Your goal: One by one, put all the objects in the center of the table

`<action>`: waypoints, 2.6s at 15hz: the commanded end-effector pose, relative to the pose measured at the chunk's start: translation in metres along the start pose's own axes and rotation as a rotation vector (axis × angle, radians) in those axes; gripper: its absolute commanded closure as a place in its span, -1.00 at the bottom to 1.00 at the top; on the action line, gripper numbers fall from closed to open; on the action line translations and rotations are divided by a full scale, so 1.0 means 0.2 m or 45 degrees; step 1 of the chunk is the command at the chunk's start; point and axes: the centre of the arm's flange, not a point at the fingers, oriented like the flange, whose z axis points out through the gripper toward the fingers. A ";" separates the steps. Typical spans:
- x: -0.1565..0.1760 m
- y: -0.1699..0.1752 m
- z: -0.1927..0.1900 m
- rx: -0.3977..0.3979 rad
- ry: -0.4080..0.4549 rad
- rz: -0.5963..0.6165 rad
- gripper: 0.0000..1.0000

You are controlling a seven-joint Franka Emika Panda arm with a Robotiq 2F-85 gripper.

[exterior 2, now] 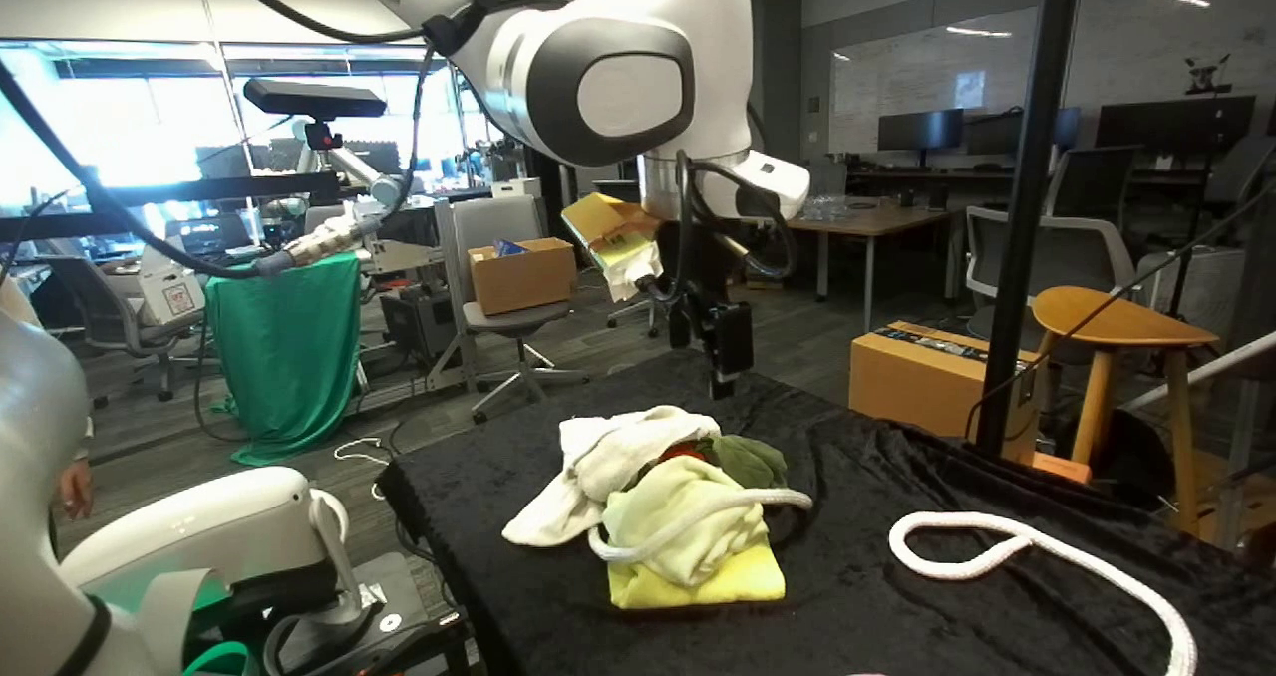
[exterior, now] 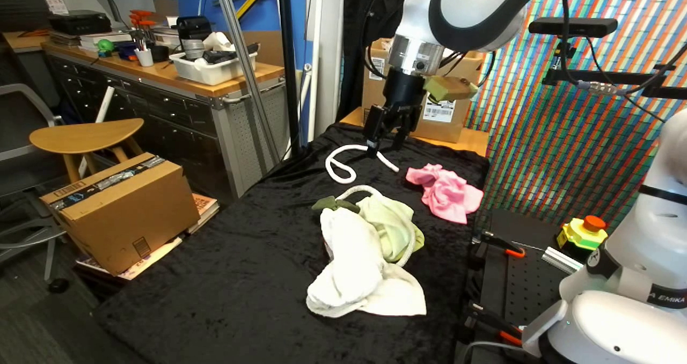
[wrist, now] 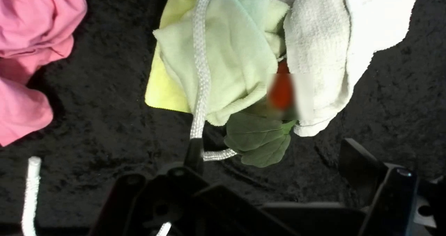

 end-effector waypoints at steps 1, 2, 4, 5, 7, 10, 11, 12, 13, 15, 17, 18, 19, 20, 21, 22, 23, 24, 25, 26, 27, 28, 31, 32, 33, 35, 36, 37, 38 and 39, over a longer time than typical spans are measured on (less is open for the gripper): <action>0.07 0.11 0.03 -0.037 -0.016 0.059 -1.00; 0.08 0.16 0.06 -0.035 -0.035 0.088 -1.00; 0.07 0.25 0.11 -0.047 -0.070 0.152 -1.00; 0.06 0.30 0.13 -0.059 -0.092 0.188 -1.00; 0.02 0.40 0.18 -0.071 -0.134 0.254 -1.00; -0.03 0.50 0.25 -0.102 -0.187 0.338 -1.00; -0.04 0.53 0.27 -0.134 -0.200 0.370 -1.00; -0.06 0.56 0.29 -0.145 -0.215 0.393 -1.00; -0.08 0.60 0.30 -0.155 -0.234 0.419 -1.00; -0.12 0.65 0.34 -0.155 -0.256 0.472 -1.00; -0.15 0.70 0.37 -0.163 -0.289 0.510 -1.00; -0.16 0.72 0.39 -0.168 -0.307 0.523 -1.00; -0.18 0.74 0.40 -0.185 -0.329 0.546 -1.00; -0.19 0.76 0.42 -0.202 -0.347 0.561 -1.00; -0.21 0.78 0.43 -0.213 -0.368 0.575 -1.00; -0.22 0.80 0.45 -0.235 -0.376 0.586 -1.00; -0.22 0.81 0.47 -0.250 -0.379 0.596 -1.00; -0.23 0.83 0.48 -0.269 -0.384 0.606 -1.00; -0.23 0.84 0.51 -0.295 -0.386 0.616 -1.00; -0.23 0.85 0.53 -0.311 -0.389 0.629 -1.00; -0.24 0.87 0.55 -0.328 -0.393 0.645 -1.00; -0.24 0.88 0.57 -0.349 -0.393 0.665 -1.00; -0.26 0.94 0.61 -0.399 -0.392 0.732 -1.00; -0.26 0.96 0.63 -0.416 -0.392 0.760 -1.00; -0.27 0.98 0.64 -0.427 -0.387 0.785 -1.00; -0.27 1.00 0.67 -0.444 -0.376 0.829 -1.00; -0.27 1.01 0.68 -0.447 -0.373 0.846 -1.00; -0.27 1.02 0.69 -0.448 -0.367 0.860 -1.00; -0.26 1.02 0.70 -0.452 -0.361 0.870 -1.00; -0.26 1.02 0.71 -0.452 -0.351 0.882 -1.00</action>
